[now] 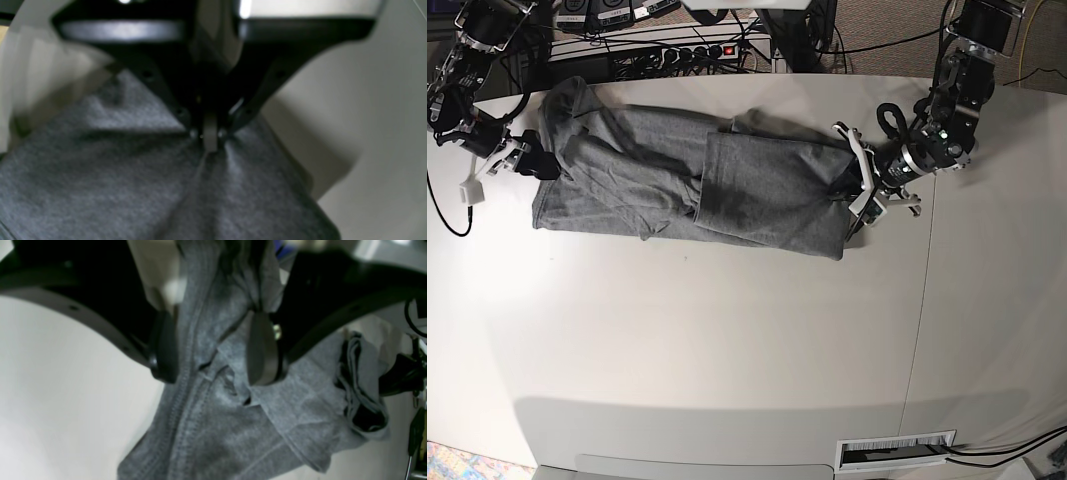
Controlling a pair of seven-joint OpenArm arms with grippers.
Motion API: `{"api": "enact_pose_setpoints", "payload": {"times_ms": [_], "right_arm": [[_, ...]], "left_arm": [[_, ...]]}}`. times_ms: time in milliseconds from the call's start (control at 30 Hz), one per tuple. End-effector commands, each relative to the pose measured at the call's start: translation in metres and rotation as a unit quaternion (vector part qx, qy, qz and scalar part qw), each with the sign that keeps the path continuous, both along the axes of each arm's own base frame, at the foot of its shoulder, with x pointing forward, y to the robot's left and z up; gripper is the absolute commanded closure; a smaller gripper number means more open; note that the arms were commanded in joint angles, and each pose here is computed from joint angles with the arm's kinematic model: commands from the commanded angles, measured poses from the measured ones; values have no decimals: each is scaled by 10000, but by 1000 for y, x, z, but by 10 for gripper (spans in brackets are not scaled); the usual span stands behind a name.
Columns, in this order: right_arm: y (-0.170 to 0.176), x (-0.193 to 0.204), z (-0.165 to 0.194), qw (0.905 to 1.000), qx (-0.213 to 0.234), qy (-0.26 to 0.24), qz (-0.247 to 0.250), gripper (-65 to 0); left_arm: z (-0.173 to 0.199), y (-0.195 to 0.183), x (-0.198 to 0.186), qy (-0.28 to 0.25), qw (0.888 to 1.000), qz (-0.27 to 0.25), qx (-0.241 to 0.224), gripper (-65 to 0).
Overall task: Fold the T-shirt properly
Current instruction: 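Grasp both ends of the folded bundle with both grippers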
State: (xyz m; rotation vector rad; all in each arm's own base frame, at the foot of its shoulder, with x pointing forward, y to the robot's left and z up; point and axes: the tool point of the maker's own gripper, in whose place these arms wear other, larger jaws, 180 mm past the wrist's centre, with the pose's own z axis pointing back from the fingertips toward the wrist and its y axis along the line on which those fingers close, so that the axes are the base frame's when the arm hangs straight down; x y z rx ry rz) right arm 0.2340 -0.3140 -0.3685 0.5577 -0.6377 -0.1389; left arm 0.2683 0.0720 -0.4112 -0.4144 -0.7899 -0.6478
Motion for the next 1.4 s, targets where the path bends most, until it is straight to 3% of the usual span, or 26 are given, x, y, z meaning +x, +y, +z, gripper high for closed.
{"api": "enact_pose_setpoints", "payload": {"times_ms": [0,100,233,767,833,933,967,1033,1133,1233,1367], "right_arm": [[-11,8,15,9997,-147,-207,-16,-348],[-16,3,7,9993,-371,-7,-14,-348],[-15,3,6,9994,-340,-37,-49,-348],[21,3,-13,9996,196,-87,-155,-343],[23,-2,-16,9998,199,53,-56,-254],[25,-2,-13,9996,288,11,-31,-29],[27,1,-8,9991,415,-112,-51,0],[31,9,5,9968,687,-409,-92,0],[29,21,20,9951,682,-703,-122,0],[29,35,45,9926,500,-1108,-11,0],[38,44,84,9859,-145,-1622,375,0]], "left_arm": [[-26,22,-17,440,9963,-78,731,0],[-26,22,-17,438,9963,-78,731,0],[-26,22,-17,437,9964,-77,726,0],[-26,18,-21,451,9963,-243,696,0],[-25,16,-23,453,9961,-340,677,0],[-25,16,-23,453,9961,-338,677,0],[-25,16,-23,454,9961,-337,672,0],[-24,14,-23,475,9966,-320,588,0],[-20,9,-23,533,9976,-272,336,0],[-17,3,-25,582,9978,-287,110,0],[-7,-15,-32,648,9957,-545,-368,0]]}}
